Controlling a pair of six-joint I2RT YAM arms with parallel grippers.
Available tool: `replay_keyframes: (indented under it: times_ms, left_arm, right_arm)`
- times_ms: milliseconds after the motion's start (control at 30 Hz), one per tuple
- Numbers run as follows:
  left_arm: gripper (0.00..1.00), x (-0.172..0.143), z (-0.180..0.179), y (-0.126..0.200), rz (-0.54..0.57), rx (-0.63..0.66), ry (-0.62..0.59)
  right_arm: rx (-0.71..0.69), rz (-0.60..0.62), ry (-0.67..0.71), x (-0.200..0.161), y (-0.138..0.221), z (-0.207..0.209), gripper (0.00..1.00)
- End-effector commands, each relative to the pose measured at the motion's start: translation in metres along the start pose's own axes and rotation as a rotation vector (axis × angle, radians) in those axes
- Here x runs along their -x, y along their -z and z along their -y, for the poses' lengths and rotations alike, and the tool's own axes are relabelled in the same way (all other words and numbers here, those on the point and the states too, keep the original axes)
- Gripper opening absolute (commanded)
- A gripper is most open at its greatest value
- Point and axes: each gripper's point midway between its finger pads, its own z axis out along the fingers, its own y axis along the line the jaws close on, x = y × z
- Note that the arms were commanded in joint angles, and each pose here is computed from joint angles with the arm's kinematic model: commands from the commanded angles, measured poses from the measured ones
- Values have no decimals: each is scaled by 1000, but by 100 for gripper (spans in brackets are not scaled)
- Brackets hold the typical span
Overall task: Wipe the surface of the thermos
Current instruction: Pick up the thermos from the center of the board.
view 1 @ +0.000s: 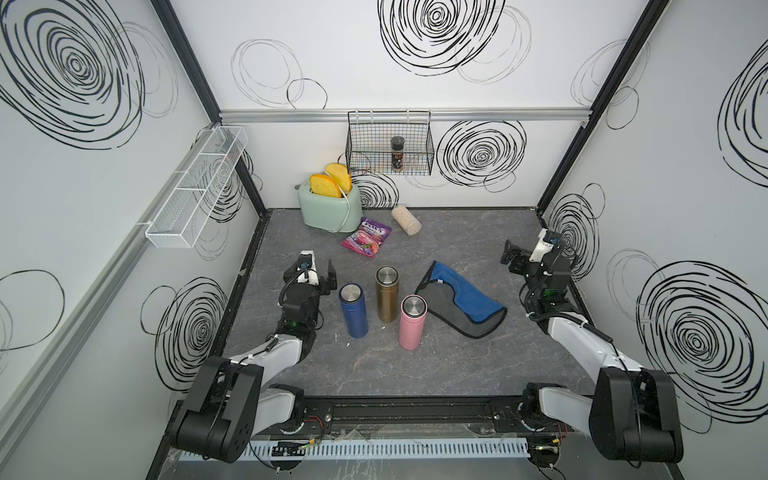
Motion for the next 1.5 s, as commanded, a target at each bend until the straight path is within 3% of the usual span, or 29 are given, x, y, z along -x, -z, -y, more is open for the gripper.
replay_keyframes:
  times_ms: [0, 100, 233, 433, 667, 833, 967, 1067, 1200, 1467]
  left_arm:
    - [97, 14, -11, 1, -16, 113, 74]
    - [97, 22, -29, 7, -18, 218, 172]
    - [97, 32, -54, 17, -38, 311, 283]
    - [97, 62, -71, 22, -93, 225, 486]
    - [97, 80, -20, 31, -333, -17, 321]
    - [97, 73, 8, 57, -510, -119, 231]
    - [97, 64, 46, 89, -620, -222, 114]
    - [97, 68, 50, 112, -633, -215, 56]
    - [97, 89, 45, 137, -594, -236, 71]
    - [97, 78, 79, 172, -752, -452, 35]
  right_arm:
    - [25, -252, -120, -54, 16, -2, 98]
    - [110, -335, -108, -72, 28, -24, 98]
    - [71, -479, -12, -101, 44, -41, 98]
    - [103, -634, 63, -130, 59, -63, 98]
    - [150, -834, 191, -167, 58, -87, 98]
    - [143, -960, 281, -195, 58, -96, 98]
    - [135, -988, 343, -211, 52, -103, 98]
    - [142, -1003, 369, -215, 49, -109, 98]
    - [147, -987, 385, -213, 45, -112, 98]
    - [195, -1037, 354, -225, 43, -123, 98]
